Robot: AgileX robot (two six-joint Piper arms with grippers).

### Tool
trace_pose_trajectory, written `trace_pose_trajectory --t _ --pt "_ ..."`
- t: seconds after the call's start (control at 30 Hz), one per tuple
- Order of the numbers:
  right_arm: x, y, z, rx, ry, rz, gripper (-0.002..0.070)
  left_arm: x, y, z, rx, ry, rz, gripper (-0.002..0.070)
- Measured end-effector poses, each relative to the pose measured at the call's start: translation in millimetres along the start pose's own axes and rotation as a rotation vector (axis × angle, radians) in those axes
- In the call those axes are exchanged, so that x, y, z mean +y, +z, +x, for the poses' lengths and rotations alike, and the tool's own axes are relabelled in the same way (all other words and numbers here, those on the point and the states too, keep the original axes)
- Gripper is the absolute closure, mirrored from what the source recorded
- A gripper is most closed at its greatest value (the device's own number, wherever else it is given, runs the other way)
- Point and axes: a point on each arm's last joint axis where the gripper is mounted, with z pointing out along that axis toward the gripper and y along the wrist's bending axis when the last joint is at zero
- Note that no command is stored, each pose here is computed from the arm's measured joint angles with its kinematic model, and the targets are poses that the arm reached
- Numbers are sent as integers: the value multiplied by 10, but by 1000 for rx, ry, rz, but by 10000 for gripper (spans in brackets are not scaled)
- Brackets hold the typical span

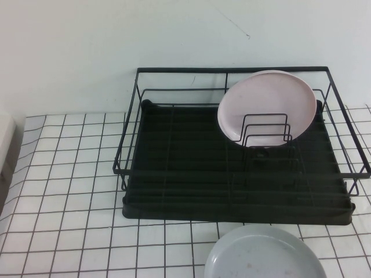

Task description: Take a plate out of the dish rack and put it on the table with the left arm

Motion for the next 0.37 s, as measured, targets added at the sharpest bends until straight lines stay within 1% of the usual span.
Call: trace_pose_trajectory --t 0.2,0.37 --pt "0 0 0 0 0 0 678 -24 -5 82 90 -2 25 677" --pt "0 0 0 0 0 0 678 -25 -7 83 95 -2 27 677"
